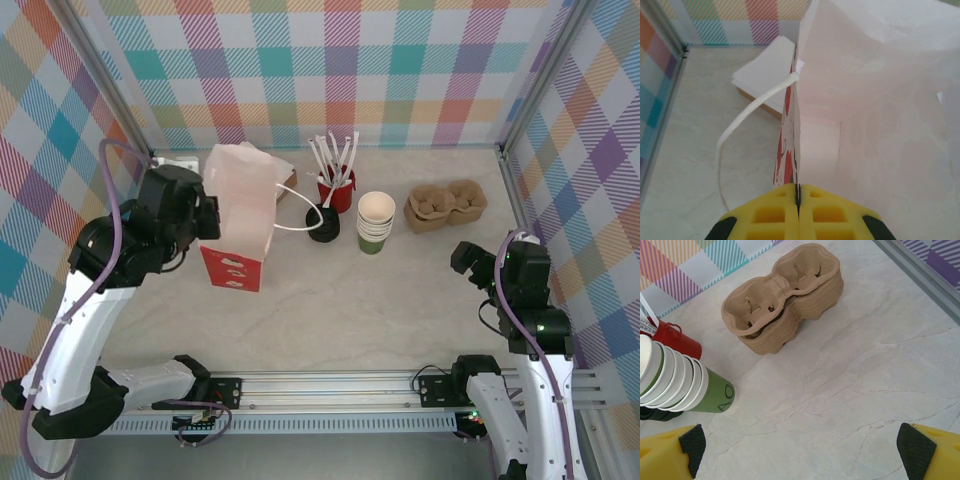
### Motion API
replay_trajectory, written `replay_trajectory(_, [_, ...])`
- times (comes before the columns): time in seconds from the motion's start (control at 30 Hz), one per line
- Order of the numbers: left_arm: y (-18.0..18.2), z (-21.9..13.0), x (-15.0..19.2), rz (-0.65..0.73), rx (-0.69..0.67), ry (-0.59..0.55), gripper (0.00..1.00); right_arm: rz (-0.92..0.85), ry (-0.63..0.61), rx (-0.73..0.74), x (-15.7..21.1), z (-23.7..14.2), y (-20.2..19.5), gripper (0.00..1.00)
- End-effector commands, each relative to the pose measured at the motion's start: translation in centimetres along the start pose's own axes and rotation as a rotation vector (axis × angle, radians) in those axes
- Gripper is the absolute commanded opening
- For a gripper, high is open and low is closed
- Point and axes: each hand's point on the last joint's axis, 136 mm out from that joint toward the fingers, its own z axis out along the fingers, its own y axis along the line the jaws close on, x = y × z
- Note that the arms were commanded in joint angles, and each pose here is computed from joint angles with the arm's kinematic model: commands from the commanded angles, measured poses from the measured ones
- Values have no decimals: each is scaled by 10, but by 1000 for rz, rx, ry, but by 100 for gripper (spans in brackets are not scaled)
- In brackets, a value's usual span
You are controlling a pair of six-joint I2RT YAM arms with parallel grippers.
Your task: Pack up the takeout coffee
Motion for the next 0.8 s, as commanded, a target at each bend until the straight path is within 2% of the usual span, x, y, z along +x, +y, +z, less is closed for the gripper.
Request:
replay_trajectory(0.0, [20, 9, -9, 12, -31, 19, 0, -9, 8, 10, 2, 2, -2, 100])
replay_trajectory(0.17, [63, 53, -14, -84, -96, 79, 0, -20, 12, 17, 3, 4, -3, 100])
replay_trajectory(0.53, [149, 152, -47, -287, -158, 51, 0, -28, 24, 19, 4, 14, -3, 100])
replay_trajectory(0.77, [190, 192, -61, -314, -241, 63, 0, -28, 39, 7, 3, 19, 1, 100])
